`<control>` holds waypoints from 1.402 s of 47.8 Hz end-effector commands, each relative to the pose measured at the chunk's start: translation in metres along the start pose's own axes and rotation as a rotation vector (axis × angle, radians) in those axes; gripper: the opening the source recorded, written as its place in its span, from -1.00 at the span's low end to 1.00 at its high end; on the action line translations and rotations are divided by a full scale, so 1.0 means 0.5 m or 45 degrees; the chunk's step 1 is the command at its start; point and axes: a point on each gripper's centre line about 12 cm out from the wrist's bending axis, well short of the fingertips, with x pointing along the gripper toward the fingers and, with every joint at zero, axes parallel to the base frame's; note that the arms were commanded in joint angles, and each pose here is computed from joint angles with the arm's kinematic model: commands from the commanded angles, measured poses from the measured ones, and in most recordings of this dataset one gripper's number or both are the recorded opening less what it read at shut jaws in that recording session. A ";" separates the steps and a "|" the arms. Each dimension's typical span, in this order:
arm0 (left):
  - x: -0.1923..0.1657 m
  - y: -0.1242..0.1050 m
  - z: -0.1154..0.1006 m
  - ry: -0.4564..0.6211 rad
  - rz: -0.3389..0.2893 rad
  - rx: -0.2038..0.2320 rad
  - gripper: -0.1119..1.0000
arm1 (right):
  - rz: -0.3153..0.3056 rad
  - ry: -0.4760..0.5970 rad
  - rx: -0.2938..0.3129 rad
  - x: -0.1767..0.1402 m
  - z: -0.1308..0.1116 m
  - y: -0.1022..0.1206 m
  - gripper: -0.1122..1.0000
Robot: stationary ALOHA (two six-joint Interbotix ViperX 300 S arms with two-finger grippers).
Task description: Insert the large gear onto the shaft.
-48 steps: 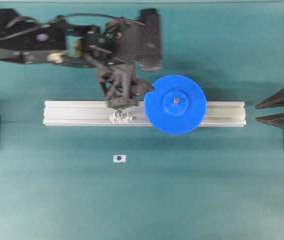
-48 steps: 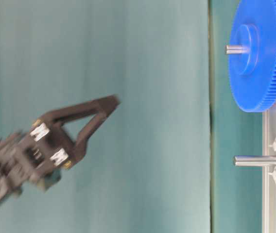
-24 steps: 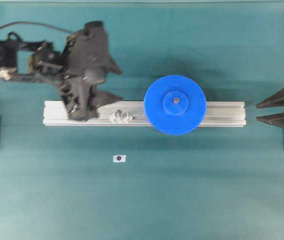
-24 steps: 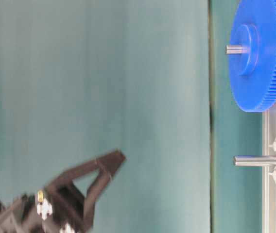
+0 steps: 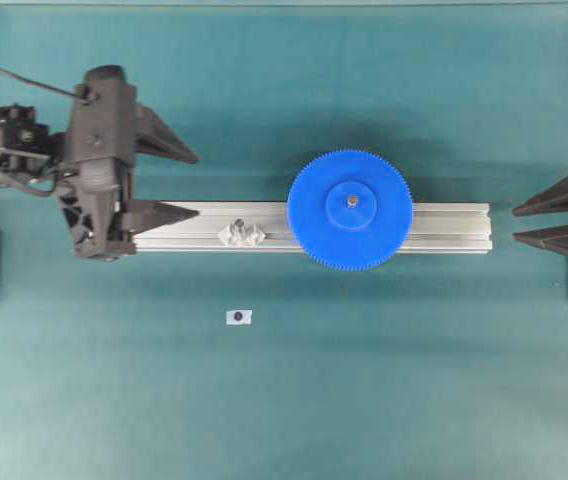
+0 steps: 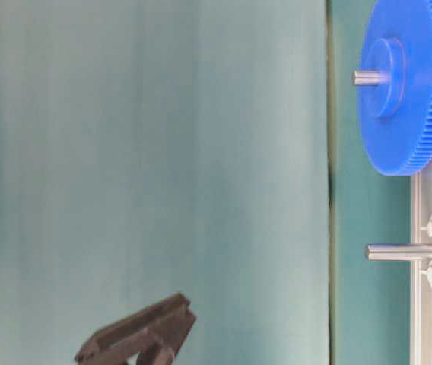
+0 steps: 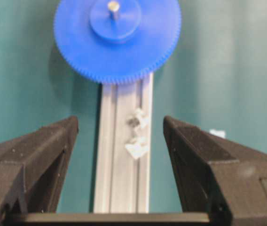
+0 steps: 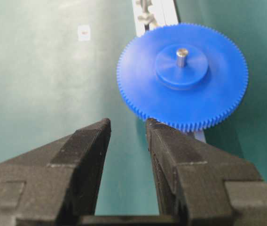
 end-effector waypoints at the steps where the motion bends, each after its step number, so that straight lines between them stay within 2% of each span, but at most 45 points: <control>1: -0.014 -0.004 0.009 -0.056 -0.003 0.019 0.50 | 0.000 -0.024 0.015 -0.001 0.013 0.001 -0.03; 7: -0.016 -0.013 0.000 -0.106 -0.011 0.058 0.50 | 0.001 -0.031 0.013 0.002 0.003 -0.001 -0.03; 13: -0.021 -0.024 -0.007 -0.177 -0.020 0.082 0.50 | 0.009 -0.105 0.013 0.004 -0.001 -0.001 -0.03; 20: -0.028 -0.027 -0.019 -0.181 -0.026 0.079 0.50 | 0.015 -0.162 0.013 0.001 -0.001 -0.001 -0.03; 45: -0.031 -0.030 -0.041 -0.158 -0.030 0.081 0.49 | 0.009 -0.099 0.017 0.001 -0.010 -0.002 -0.03; 56: -0.029 -0.031 -0.046 -0.151 -0.032 0.075 0.49 | 0.008 -0.095 0.017 0.001 -0.010 -0.002 -0.03; 67: -0.027 -0.031 -0.047 -0.150 -0.036 0.005 0.49 | 0.008 -0.092 0.017 0.002 -0.012 -0.002 -0.03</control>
